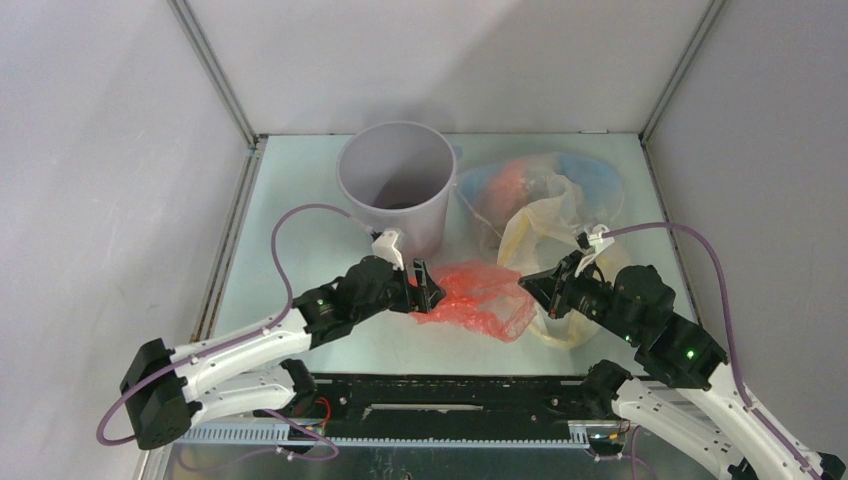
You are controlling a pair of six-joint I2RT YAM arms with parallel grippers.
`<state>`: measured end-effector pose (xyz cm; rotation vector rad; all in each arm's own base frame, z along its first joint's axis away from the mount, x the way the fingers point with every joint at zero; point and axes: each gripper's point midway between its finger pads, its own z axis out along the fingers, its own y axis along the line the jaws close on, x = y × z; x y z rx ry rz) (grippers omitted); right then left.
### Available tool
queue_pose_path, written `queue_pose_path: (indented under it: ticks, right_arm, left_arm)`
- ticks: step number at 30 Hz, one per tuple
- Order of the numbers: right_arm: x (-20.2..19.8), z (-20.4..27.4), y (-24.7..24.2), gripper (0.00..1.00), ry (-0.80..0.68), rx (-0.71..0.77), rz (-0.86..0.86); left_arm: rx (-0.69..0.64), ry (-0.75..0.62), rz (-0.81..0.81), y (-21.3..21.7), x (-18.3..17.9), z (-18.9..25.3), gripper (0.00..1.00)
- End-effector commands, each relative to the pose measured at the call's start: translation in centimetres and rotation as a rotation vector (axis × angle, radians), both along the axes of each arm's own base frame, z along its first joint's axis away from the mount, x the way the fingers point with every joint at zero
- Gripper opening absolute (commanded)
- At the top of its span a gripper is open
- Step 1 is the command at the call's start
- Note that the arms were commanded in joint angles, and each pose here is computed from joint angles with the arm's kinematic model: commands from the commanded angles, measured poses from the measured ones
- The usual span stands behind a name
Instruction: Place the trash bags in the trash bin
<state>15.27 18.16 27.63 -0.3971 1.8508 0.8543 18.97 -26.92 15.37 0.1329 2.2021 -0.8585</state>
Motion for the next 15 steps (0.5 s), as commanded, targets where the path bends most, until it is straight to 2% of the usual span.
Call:
queue_pose_path:
  ticks: [1, 7, 8, 11, 15]
  right_arm:
    - [-0.2, 2.0, -0.3, 0.00, -0.027, 0.029, -0.007]
    - [-0.1, 2.5, -1.0, 0.00, -0.033, 0.021, -0.040]
    - [-0.1, 2.7, -1.2, 0.00, -0.036, 0.020, -0.045]
    - [-0.1, 3.3, -1.9, 0.00, -0.052, 0.017, -0.070]
    - [0.4, 3.8, -3.8, 0.00, -0.073, 0.001, -0.162]
  left_arm:
    - [0.000, 0.007, 0.005, -0.5, 0.3, -1.9, 0.84]
    - [0.034, 0.020, -0.030, -1.6, 0.6, -4.3, 0.84]
    - [0.056, 0.021, -0.018, -1.4, 0.9, -4.8, 0.81]
    - [0.106, 0.029, 0.034, -0.5, 1.7, -6.0, 0.62]
    - [0.189, 0.021, 0.170, 3.0, 2.6, -6.5, 0.51]
